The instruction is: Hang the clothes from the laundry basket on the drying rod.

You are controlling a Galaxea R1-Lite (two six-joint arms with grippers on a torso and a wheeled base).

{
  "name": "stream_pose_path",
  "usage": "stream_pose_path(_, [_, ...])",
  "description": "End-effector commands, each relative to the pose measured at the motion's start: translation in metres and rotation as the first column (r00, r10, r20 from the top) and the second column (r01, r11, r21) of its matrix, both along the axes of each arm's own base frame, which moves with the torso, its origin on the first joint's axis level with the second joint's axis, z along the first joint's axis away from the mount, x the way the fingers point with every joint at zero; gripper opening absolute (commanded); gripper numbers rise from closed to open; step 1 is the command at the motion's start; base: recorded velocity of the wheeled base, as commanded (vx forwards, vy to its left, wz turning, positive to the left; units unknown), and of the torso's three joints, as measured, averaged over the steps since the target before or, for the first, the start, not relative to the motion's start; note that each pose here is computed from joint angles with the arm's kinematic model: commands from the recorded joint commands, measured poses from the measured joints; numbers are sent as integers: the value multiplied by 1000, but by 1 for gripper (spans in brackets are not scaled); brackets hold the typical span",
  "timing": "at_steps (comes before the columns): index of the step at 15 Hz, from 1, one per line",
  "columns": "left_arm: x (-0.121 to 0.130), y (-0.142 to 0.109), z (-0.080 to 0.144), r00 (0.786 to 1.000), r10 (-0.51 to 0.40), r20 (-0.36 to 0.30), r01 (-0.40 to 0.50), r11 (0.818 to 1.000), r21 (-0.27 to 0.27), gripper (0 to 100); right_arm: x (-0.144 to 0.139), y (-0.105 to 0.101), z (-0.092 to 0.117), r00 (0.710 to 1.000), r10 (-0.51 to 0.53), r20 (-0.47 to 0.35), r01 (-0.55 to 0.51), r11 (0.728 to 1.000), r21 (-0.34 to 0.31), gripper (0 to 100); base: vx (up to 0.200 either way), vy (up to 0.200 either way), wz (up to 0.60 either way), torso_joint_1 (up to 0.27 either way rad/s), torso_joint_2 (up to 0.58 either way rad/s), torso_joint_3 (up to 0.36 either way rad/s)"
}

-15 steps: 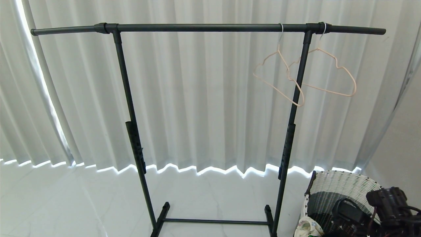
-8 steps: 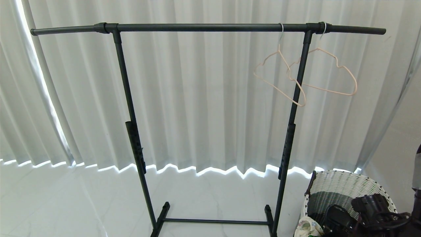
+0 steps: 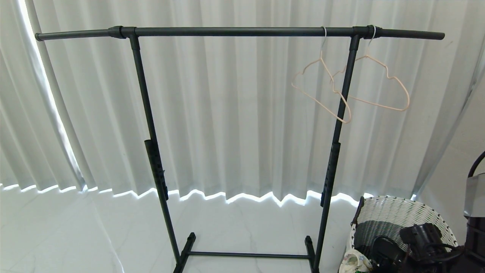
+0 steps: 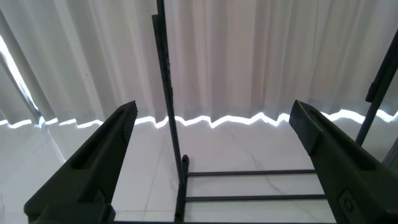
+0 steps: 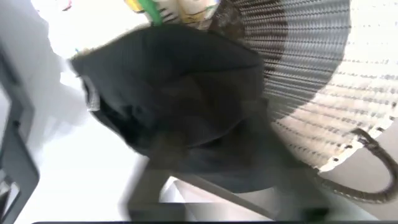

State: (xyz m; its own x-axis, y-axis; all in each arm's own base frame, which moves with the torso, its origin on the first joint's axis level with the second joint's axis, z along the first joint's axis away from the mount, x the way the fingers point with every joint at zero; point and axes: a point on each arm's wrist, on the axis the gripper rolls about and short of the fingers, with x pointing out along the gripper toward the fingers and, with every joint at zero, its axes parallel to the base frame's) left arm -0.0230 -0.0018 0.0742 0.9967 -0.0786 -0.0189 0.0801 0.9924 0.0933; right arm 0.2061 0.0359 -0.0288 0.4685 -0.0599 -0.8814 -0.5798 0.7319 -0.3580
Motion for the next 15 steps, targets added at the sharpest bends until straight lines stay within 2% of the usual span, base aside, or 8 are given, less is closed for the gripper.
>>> stream_pose_path(1, [0,0,0,1000,0,-1,0,1000,0,100,2,0,1,1000,-6,12,6,1000,-7,0,0,0,0,0,0,0])
stream_pose_path(5, [0,0,0,1000,0,-3,0,1000,0,100,-1,0,15,996,-45,78,43,999,28,0,0,0,0,0,0,0])
stream_pose_path(7, [0,0,0,1000,0,-1,0,1000,0,100,-2,-1,41,977,-85,194,70,994,81,0,0,0,0,0,0,0])
stream_pose_path(9, [0,0,0,1000,0,-1,0,1000,0,100,-4,-6,72,941,-119,317,86,990,115,0,0,0,0,0,0,0])
stream_pose_path(10, [0,0,0,1000,0,-1,0,1000,0,100,-5,-8,82,929,-128,347,90,988,123,0,0,0,0,0,0,0])
stream_pose_path(11, [0,0,0,1000,0,-1,0,1000,0,100,-10,-12,97,914,-145,378,103,986,129,0,0,0,0,0,0,0])
stream_pose_path(13, [0,0,0,1000,0,-1,0,1000,0,100,-22,-17,146,882,-168,440,118,983,138,0,0,0,0,0,0,0])
stream_pose_path(15, [0,0,0,1000,0,1,0,1000,0,100,-38,-18,206,864,-169,474,111,983,147,0,0,0,0,0,0,0])
